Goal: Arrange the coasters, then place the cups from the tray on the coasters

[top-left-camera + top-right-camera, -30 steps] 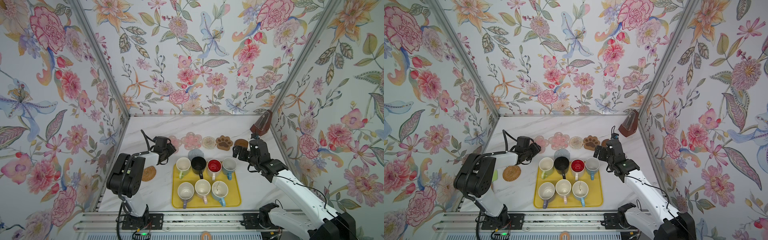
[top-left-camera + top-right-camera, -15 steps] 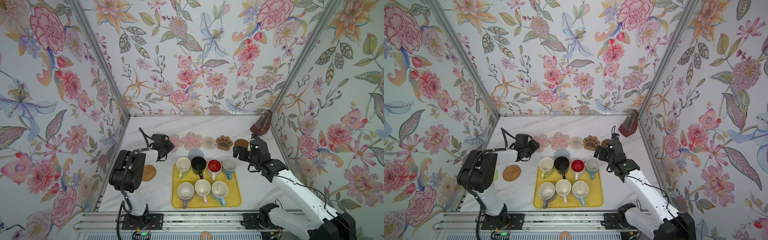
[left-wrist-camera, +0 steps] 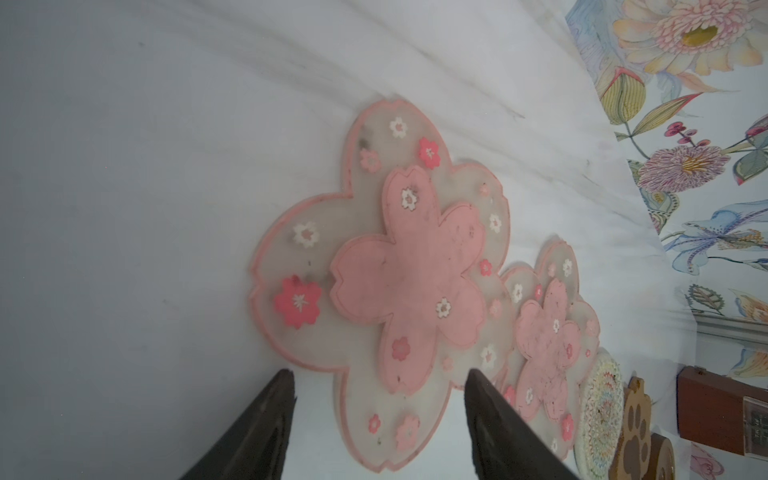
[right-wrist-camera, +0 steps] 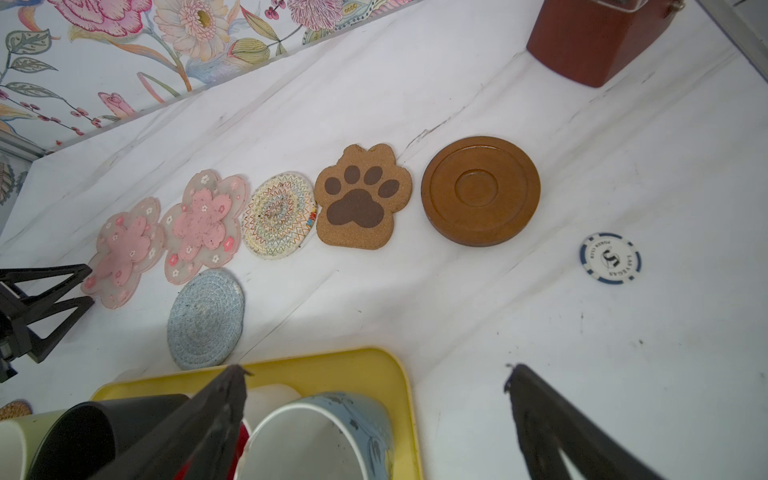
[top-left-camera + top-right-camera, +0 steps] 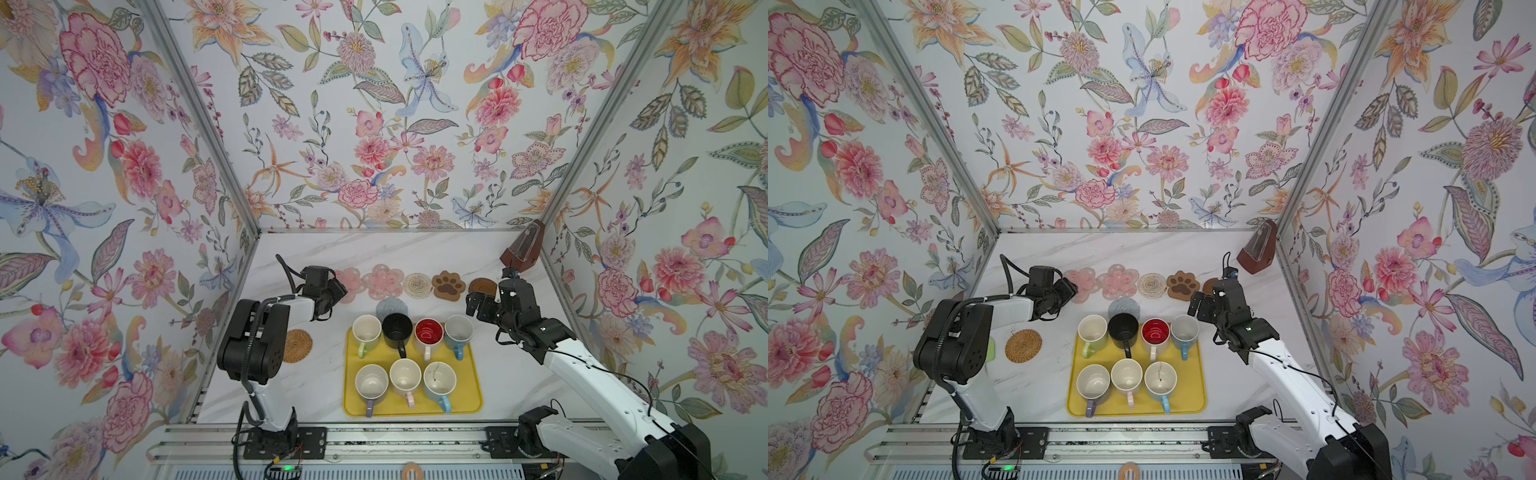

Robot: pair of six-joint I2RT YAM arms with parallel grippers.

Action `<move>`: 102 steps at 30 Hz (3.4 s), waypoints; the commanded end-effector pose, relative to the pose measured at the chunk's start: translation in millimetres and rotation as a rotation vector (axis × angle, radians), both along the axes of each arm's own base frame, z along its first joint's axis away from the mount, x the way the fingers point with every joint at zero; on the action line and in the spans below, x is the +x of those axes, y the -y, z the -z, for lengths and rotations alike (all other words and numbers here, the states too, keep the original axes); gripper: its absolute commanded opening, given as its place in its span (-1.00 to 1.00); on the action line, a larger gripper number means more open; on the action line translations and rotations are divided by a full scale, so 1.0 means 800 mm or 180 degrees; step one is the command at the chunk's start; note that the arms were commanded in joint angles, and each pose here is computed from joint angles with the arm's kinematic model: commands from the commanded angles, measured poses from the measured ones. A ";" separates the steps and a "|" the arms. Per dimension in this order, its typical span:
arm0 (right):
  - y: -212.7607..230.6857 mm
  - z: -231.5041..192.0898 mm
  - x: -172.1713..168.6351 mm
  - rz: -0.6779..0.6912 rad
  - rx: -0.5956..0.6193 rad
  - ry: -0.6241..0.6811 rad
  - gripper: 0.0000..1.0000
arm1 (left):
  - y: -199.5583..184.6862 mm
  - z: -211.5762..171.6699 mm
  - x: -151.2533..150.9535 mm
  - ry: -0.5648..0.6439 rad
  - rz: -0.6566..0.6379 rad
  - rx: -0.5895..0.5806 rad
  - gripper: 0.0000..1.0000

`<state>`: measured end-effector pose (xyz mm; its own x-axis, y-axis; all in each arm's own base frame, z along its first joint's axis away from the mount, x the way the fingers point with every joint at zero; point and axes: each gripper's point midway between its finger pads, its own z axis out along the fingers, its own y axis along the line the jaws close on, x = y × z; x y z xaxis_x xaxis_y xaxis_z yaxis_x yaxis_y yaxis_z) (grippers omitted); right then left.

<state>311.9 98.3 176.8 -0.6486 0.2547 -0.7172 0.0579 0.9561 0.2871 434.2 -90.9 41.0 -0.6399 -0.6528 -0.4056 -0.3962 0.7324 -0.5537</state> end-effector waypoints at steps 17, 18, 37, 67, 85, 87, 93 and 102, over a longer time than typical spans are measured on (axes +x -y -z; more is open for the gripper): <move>-0.011 -0.044 0.026 -0.0166 -0.0041 0.0291 0.98 | -0.118 -0.119 -0.198 -0.0086 -0.0294 0.1337 0.74; -0.015 -0.045 0.030 -0.0191 -0.0024 0.0325 0.99 | -0.123 -0.121 -0.208 -0.0119 -0.0325 0.1378 0.75; -0.104 -0.064 0.126 -0.0704 0.0168 0.0369 0.99 | -0.157 -0.119 -0.267 -0.0309 -0.0702 0.1577 0.82; -0.055 -0.045 0.071 -0.0488 0.0129 0.0293 0.98 | -0.140 -0.006 -0.258 -0.0944 -0.0511 0.1507 0.73; -0.040 -0.056 0.063 -0.0381 0.0056 0.0337 0.99 | -0.117 0.040 -0.212 -0.1050 -0.0276 0.1304 0.53; -0.038 -0.057 0.063 -0.0371 0.0044 0.0340 0.98 | -0.117 0.045 -0.209 -0.1072 -0.0262 0.1287 0.53; -0.034 -0.059 0.060 -0.0334 0.0023 0.0345 0.98 | -0.119 0.048 -0.195 -0.1101 -0.0254 0.1234 0.49; -0.015 -0.066 0.047 -0.0194 -0.0039 0.0420 0.99 | -0.122 0.051 -0.169 -0.1105 -0.0193 0.1111 0.48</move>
<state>355.0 121.1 236.4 -0.5567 0.2011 -0.8060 -0.0780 0.9533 0.2918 305.6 16.6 18.6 -0.6881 -0.5555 -0.4669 -0.5878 0.8040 -0.0903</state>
